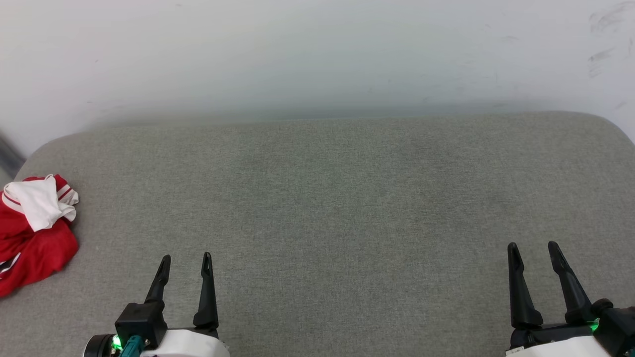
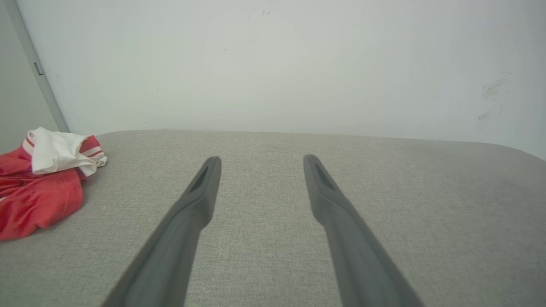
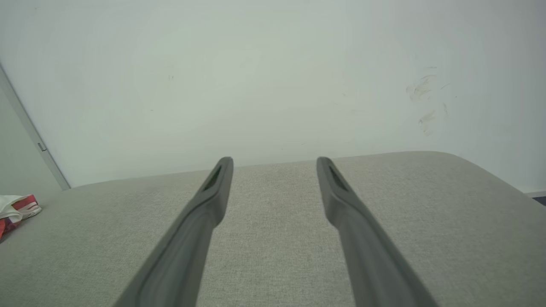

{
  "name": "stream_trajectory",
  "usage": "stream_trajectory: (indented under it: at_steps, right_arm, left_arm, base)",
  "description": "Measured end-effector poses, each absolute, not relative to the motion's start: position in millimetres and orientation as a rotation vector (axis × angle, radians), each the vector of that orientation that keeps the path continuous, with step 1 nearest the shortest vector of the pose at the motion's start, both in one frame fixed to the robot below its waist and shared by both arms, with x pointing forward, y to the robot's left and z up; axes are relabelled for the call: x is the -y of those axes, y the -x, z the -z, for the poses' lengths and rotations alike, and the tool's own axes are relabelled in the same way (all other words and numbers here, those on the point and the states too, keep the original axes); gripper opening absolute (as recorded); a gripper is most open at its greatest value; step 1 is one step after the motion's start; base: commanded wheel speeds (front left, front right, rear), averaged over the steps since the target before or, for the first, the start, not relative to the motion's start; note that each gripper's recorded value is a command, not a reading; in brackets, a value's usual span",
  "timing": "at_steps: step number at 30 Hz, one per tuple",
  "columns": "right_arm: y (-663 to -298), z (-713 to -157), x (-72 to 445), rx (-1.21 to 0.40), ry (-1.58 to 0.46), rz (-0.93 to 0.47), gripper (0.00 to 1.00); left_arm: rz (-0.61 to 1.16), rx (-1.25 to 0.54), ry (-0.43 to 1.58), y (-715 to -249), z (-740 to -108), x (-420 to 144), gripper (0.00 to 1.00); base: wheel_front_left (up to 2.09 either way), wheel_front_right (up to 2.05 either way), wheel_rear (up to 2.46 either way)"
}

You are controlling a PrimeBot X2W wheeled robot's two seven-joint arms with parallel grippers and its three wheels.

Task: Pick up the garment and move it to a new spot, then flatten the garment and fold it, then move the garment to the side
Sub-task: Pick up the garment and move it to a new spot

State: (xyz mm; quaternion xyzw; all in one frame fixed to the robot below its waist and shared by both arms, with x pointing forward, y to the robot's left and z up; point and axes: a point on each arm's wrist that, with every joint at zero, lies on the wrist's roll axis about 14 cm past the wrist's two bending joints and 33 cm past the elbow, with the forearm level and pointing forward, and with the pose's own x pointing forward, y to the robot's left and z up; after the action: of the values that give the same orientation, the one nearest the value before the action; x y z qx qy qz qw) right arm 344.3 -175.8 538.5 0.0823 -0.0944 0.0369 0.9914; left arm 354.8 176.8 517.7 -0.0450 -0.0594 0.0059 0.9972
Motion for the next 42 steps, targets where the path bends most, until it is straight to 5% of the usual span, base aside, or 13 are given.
stream_trajectory:
  at_steps: [17, 42]
  right_arm:
    - [-360, -536, 136, 0.172, -0.123, -0.205, 1.0]
    - [-377, -536, 22, 0.153, -0.125, -0.55, 1.0]
  left_arm:
    - [-0.171, 0.116, 0.071, -329, -515, -221, 1.0]
    - [-0.572, 0.131, 0.063, -227, -514, -317, 1.0]
  base:
    - [0.0, 0.0, 0.0]
    - [0.0, 0.0, 0.0]
